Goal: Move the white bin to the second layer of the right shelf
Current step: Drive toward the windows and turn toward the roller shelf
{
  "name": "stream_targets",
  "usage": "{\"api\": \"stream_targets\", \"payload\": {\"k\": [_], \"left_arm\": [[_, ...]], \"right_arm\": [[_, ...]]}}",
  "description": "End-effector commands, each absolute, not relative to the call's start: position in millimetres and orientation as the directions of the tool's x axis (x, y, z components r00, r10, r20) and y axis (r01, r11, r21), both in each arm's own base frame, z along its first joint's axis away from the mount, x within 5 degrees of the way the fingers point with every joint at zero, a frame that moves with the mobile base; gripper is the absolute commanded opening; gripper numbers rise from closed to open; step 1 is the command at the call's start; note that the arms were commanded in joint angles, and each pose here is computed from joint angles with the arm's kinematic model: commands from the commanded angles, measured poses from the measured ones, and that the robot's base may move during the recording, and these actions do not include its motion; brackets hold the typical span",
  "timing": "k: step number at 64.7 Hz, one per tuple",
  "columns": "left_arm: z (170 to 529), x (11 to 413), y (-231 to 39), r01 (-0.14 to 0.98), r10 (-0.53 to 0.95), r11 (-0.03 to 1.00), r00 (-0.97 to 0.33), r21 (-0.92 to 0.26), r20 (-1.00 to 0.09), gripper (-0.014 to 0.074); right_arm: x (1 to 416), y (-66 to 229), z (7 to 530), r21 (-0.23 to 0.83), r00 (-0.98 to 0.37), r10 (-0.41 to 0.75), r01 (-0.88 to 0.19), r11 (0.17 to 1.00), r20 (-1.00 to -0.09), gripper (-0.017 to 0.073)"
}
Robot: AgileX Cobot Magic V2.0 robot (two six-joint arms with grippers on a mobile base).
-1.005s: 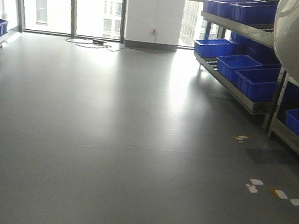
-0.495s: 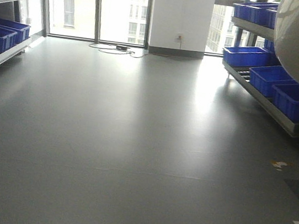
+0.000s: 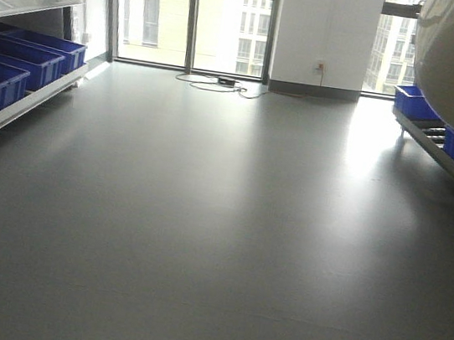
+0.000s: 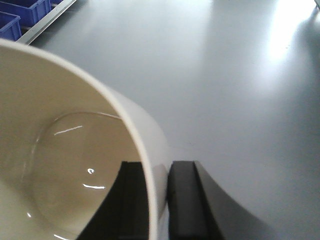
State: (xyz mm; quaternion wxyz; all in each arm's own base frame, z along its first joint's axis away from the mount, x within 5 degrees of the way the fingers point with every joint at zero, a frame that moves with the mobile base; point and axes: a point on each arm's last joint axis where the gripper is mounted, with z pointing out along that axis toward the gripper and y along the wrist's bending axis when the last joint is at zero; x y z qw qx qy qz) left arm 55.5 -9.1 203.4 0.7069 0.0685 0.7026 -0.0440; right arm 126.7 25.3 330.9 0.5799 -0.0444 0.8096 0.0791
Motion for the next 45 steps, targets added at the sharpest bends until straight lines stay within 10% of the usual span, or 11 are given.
{"api": "stream_targets", "payload": {"k": [1,45], "left_arm": [[199.4,55.8,-9.0,0.157,0.015,0.987,0.068,0.026,-0.998,0.0085],[199.4,55.8,-9.0,0.157,0.015,0.987,0.068,0.026,-0.998,0.0085]], "right_arm": [[128.2,25.3,350.5,0.077,-0.197,0.042,-0.174,0.982,-0.979,0.0057],[128.2,25.3,350.5,0.077,-0.197,0.042,-0.174,0.982,-0.979,0.0057]]}}
